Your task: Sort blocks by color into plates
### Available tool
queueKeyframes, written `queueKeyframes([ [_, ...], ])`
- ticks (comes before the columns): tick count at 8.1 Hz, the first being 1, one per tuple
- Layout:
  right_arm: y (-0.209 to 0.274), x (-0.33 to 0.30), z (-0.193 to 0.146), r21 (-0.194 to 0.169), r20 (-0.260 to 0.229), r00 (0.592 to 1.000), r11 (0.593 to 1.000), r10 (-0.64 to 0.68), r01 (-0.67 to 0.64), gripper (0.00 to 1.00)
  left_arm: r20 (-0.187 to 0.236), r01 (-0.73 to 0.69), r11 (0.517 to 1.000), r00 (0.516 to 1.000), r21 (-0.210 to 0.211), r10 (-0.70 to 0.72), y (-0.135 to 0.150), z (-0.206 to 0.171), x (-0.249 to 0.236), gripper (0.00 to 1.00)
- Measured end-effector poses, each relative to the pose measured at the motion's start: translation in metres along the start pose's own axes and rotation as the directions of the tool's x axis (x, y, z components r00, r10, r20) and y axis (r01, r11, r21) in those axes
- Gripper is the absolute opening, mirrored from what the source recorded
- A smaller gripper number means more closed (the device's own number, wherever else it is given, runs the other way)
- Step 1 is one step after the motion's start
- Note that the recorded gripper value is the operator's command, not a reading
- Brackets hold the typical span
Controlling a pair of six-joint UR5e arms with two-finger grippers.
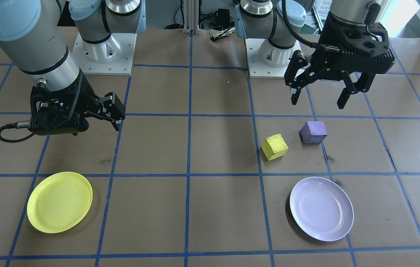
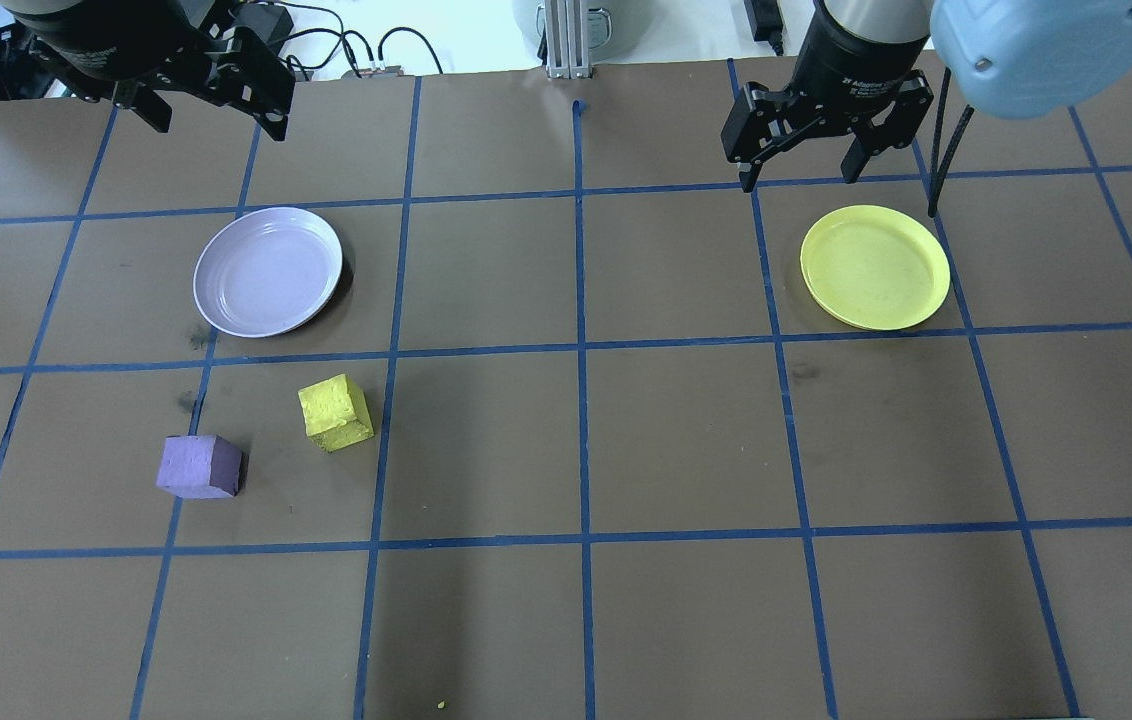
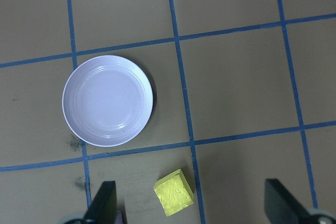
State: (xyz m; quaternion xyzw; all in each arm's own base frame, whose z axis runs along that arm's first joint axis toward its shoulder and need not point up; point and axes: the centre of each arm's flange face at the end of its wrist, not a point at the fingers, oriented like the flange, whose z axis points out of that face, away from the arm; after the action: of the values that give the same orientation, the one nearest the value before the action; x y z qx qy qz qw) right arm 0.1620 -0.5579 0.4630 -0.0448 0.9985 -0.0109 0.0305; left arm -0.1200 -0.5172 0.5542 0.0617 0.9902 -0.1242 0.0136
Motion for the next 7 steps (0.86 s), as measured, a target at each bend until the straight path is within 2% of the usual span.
queueKeyframes([
  [7,-0.001,0.0,0.003,-0.006,-0.004,1.0,1.0,0.0,0.0,1.0,0.013,-0.001,1.0,1.0,0.01,0.001,0.003,-0.008,-0.007,1.0],
])
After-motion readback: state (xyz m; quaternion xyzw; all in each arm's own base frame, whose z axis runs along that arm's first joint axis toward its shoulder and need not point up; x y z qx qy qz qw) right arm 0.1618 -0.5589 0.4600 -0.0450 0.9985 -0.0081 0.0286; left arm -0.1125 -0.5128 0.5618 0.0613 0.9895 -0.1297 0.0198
